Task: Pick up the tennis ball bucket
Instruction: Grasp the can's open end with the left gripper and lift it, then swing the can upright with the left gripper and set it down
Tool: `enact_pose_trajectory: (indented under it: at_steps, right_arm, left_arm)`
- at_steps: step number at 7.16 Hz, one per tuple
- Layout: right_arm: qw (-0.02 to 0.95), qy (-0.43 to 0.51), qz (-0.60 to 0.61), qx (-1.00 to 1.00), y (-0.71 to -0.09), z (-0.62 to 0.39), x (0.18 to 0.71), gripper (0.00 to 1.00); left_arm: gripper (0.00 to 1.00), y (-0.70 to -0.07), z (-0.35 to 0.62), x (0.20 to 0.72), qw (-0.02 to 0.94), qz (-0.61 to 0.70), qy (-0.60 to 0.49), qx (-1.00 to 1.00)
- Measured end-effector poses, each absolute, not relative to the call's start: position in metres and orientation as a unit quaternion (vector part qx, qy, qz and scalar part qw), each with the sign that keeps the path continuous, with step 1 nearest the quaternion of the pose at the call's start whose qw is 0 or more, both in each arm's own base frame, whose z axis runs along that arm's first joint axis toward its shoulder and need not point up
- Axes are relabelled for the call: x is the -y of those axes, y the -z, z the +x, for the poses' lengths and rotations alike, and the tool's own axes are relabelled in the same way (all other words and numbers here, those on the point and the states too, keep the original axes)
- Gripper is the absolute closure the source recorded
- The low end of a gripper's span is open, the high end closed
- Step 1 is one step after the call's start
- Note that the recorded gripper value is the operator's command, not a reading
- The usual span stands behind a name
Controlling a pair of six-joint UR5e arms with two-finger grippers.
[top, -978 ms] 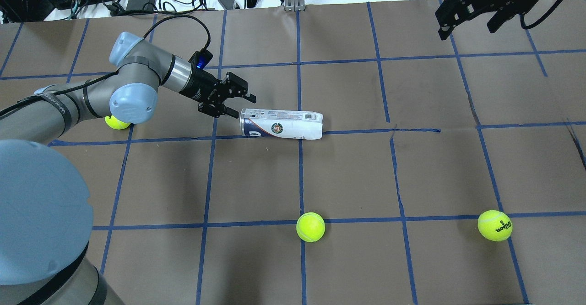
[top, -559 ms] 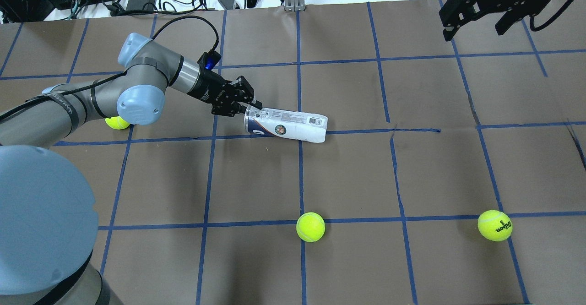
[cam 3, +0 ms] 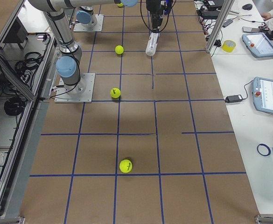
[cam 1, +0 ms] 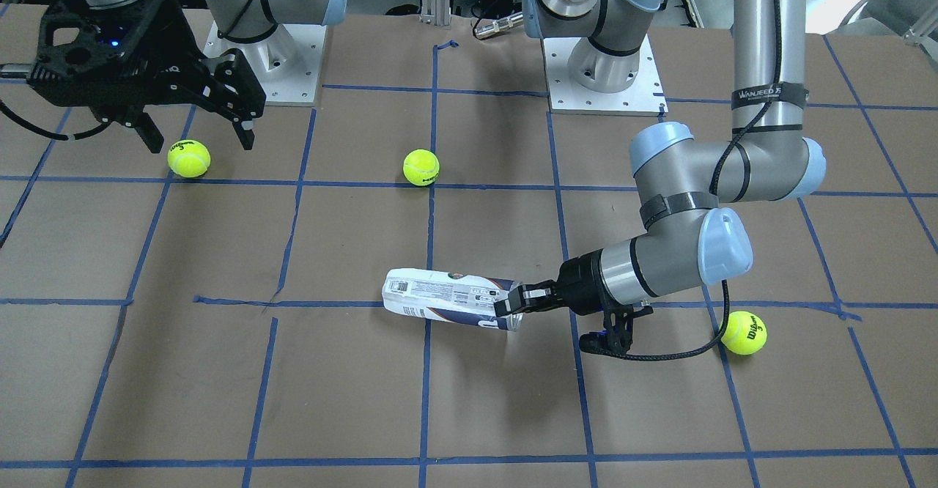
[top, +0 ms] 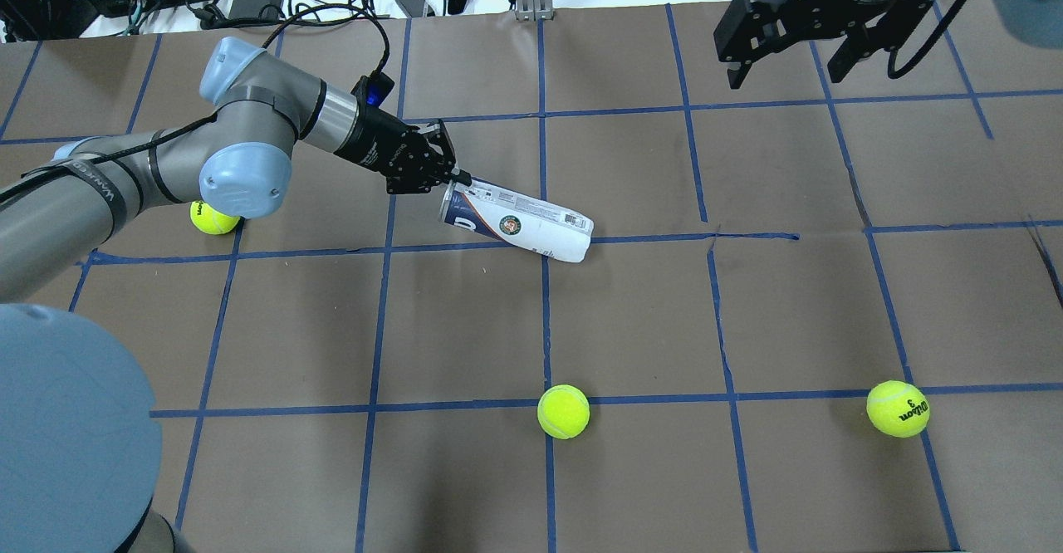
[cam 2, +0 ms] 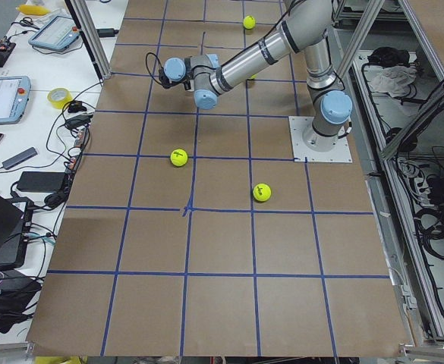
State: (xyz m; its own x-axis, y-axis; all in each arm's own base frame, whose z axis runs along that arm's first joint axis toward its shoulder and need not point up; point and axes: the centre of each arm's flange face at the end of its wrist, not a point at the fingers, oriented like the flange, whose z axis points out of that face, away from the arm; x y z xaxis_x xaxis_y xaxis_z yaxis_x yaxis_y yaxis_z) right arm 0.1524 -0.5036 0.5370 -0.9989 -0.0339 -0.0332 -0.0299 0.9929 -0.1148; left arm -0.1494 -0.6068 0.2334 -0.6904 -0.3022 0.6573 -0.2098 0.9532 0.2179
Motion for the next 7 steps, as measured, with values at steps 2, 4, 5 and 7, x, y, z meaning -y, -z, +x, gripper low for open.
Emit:
enact_pose_trajectory:
  at_steps: [2, 4, 5, 7]
  right_arm:
    - [0.020, 0.047, -0.012, -0.999, -0.527, 0.176, 0.497, 0.00]
    - [0.014, 0.034, -0.017, -0.999, -0.513, 0.179, 0.495, 0.00]
    - [0.003, 0.034, -0.019, -0.999, -0.511, 0.176, 0.494, 0.00]
    - [-0.010, 0.038, -0.019, -0.999, -0.514, 0.174, 0.492, 0.00]
  left_arm:
    - [1.00, -0.272, -0.157, 0.607, 0.368, 0.174, 0.053, 0.912]
    - [1.00, -0.330, -0.174, 0.611, 0.352, 0.180, 0.017, 0.918]
    - [1.00, -0.358, -0.183, 0.613, 0.310, 0.168, -0.017, 0.936]
    - [1.00, -0.397, -0.218, 0.617, 0.184, 0.131, -0.086, 0.970]
